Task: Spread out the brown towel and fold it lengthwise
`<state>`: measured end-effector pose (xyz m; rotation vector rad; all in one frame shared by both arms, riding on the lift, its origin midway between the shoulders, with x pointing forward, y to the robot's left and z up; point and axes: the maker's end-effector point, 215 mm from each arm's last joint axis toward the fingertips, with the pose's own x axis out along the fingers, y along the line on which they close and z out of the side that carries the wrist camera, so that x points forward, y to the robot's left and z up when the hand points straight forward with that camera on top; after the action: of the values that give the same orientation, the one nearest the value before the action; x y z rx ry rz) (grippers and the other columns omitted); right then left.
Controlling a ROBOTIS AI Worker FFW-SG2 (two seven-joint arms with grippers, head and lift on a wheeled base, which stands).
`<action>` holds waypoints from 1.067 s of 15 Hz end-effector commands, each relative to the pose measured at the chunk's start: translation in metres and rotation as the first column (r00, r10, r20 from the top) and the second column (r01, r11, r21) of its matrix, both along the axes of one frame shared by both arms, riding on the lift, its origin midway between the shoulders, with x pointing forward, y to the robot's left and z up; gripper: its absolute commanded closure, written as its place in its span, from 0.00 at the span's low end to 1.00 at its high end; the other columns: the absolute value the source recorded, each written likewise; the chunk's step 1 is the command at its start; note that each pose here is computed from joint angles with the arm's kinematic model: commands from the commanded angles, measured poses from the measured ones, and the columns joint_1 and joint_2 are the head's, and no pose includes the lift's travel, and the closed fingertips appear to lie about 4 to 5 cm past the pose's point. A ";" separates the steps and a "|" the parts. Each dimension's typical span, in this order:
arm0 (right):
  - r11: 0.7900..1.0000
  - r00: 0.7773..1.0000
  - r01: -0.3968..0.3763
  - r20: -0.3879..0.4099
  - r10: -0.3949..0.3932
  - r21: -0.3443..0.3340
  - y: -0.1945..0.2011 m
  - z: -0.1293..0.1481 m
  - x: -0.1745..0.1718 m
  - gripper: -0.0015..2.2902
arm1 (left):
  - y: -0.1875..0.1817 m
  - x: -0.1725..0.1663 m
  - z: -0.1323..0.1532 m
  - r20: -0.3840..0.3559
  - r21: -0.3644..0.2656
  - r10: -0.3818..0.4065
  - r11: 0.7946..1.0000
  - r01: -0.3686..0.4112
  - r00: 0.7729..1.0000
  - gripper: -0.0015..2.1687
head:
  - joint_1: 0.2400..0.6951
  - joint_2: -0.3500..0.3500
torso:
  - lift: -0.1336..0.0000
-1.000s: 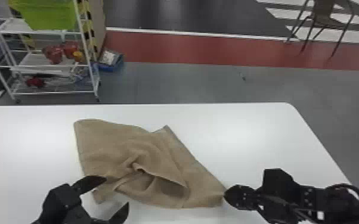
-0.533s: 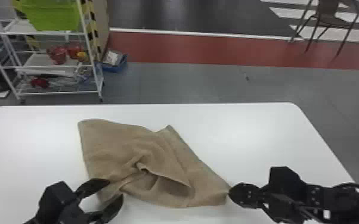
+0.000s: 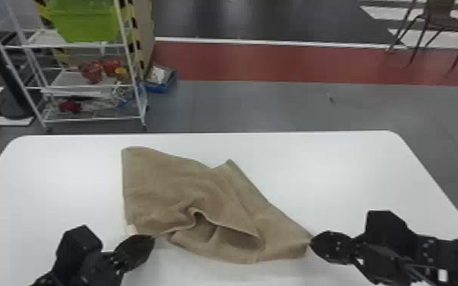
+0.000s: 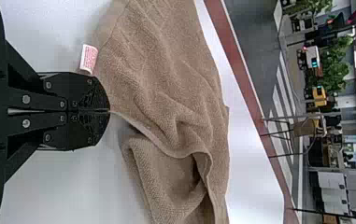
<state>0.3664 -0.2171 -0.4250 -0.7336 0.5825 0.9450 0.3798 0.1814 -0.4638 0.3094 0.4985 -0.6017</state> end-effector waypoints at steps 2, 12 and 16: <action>0.997 0.996 0.074 0.052 -0.075 0.020 -0.020 0.022 0.018 0.61 | 0.019 0.014 0.021 0.028 0.006 0.044 0.999 -0.044 0.999 0.98 | 1.00 0.42 | 0.09; 0.885 0.821 0.363 0.349 -0.452 0.292 -0.117 0.202 0.130 0.61 | 0.088 0.085 0.188 0.041 -0.176 0.286 0.945 -0.275 0.957 0.98 | 1.00 0.38 | 0.09; 0.809 0.724 0.477 0.369 -0.583 0.342 -0.160 0.230 0.170 0.61 | 0.109 0.131 0.239 0.068 -0.241 0.362 0.910 -0.337 0.930 0.98 | 0.93 0.38 | 0.09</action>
<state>0.5215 -0.3621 -0.2030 -0.5434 0.2214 0.2988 0.4914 0.2824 -0.2396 0.0564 0.3740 -0.3128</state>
